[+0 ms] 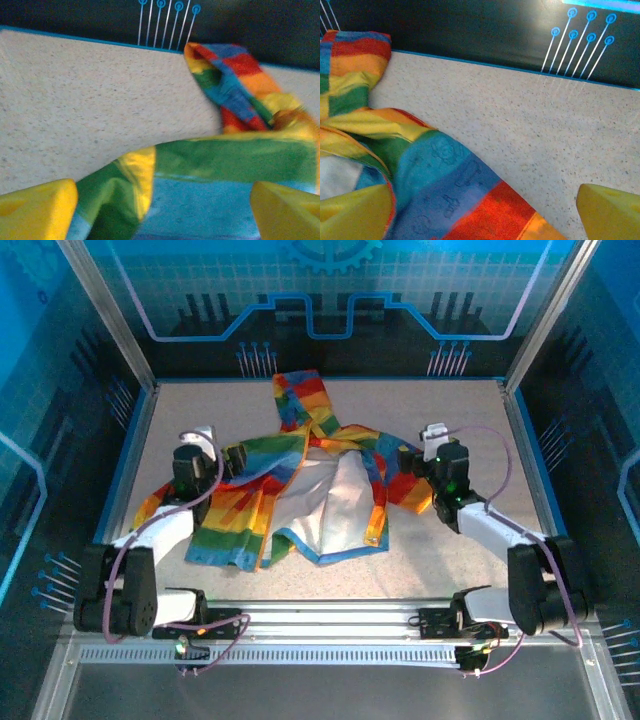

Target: Zip up the jacket

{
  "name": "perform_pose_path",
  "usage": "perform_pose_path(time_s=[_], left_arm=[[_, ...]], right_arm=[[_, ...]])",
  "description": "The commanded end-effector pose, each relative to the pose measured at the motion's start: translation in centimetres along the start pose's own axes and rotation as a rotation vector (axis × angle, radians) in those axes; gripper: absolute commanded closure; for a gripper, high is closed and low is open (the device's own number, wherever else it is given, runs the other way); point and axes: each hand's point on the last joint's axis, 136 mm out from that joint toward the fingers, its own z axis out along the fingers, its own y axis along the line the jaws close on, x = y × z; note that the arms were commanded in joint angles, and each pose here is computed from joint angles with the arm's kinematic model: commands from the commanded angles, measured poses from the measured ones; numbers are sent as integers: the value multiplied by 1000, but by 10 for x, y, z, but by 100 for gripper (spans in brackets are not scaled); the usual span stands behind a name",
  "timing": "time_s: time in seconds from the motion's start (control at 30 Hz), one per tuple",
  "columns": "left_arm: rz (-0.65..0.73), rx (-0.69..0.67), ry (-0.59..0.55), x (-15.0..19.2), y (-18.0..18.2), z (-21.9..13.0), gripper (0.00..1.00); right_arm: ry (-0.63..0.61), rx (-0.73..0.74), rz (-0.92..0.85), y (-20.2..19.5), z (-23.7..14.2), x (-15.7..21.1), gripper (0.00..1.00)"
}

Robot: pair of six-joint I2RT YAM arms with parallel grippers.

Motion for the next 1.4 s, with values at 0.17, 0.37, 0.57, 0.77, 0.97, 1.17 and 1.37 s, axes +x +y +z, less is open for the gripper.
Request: perform_pose_path(time_s=[0.17, 0.37, 0.57, 0.77, 0.97, 1.17, 1.37], left_arm=[[-322, 59, 429, 67, -29, -41, 32], [-276, -2, 596, 123, -54, -69, 38], [-347, -82, 710, 183, -38, -101, 48], [-285, -96, 791, 206, -37, -125, 43], [-226, -67, 813, 196, -46, -139, 39], [-193, -129, 863, 188, -44, -147, 41], [-47, -268, 925, 190, -31, -148, 40]], right_arm=[[371, -184, 68, 87, -33, 38, 21], [541, -392, 53, 181, -52, 83, 39], [707, -491, 67, 229, -62, 132, 55], [797, -437, 39, 215, -50, 161, 59], [829, -359, 46, 184, -32, 160, 60], [857, -300, 82, 156, -22, 162, 60], [868, -280, 103, 146, -18, 164, 59]])
